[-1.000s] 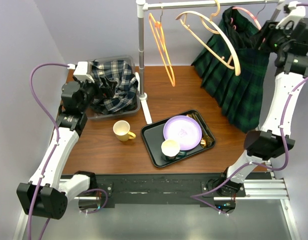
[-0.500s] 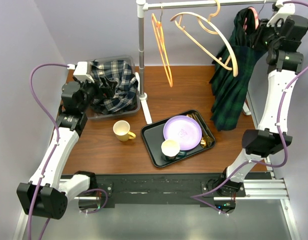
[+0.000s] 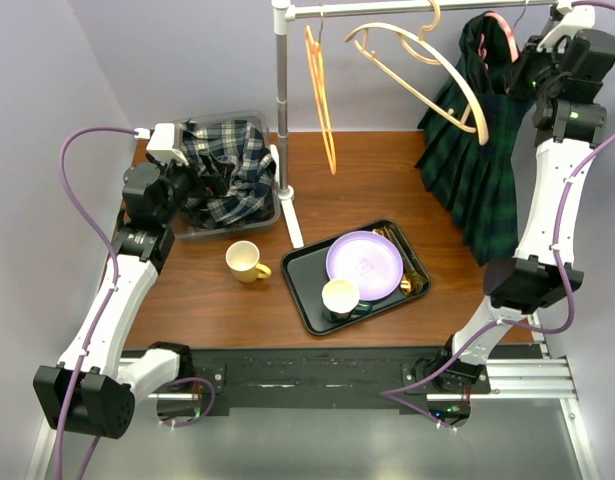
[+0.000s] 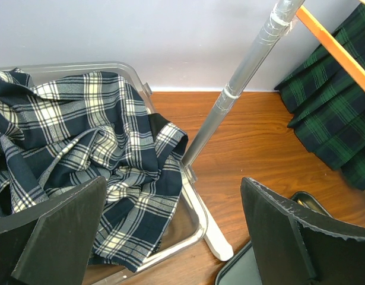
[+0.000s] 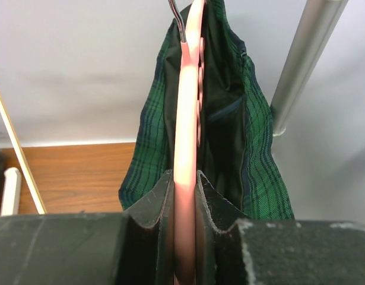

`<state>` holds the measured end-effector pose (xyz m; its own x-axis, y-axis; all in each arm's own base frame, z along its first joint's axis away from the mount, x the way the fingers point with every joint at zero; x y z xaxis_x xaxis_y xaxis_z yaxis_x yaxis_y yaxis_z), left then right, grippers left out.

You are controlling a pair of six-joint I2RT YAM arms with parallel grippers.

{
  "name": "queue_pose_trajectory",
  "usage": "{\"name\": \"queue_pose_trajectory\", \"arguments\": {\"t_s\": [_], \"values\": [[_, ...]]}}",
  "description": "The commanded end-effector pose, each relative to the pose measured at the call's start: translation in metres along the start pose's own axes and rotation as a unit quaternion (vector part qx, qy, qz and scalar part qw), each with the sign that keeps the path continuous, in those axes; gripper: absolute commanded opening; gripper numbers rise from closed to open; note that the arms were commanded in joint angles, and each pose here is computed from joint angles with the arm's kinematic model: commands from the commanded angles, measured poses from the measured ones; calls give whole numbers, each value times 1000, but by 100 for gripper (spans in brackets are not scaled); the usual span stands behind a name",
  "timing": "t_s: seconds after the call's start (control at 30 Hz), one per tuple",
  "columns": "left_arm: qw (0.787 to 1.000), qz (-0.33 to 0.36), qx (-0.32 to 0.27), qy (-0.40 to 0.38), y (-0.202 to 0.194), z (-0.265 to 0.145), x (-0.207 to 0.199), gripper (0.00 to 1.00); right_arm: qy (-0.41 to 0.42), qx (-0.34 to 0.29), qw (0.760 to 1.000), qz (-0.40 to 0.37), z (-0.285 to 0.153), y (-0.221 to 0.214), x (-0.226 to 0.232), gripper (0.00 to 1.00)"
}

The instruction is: Remove the skirt from the hanger

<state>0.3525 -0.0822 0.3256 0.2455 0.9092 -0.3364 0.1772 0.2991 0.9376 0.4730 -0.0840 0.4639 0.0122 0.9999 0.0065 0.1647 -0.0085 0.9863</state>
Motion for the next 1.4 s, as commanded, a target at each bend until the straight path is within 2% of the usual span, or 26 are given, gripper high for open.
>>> {"name": "queue_pose_trajectory", "arguments": {"t_s": [0.0,0.1,0.17,0.4,1.37], "values": [[999,3,-28,-15,14,-2,-7,100,16,-119,993,-8,-21,65,12,0],[999,3,-29,-16,15,-2,-8,100,2,-143,990,-2,-25,72,8,0],[999,3,-28,-17,14,-1,-8,100,-1,-180,984,1,-39,89,10,0],[999,4,-29,-19,15,-2,-9,100,-3,-223,975,14,-49,110,12,0],[999,4,-32,-21,15,-4,-9,100,-5,-278,961,6,-79,144,16,0]]}}
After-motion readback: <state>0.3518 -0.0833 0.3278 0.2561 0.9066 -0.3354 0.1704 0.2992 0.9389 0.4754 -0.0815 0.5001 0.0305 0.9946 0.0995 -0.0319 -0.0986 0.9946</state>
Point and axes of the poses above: each gripper's point midway between its finger pads, its own z axis out along the fingers, its own x axis along the line the jaws close on, y = z × x, the point moved 2 cm from there along -z, back along the fingers, and after that the axes turned 3 degrees about -z, right-handed, at the moved point
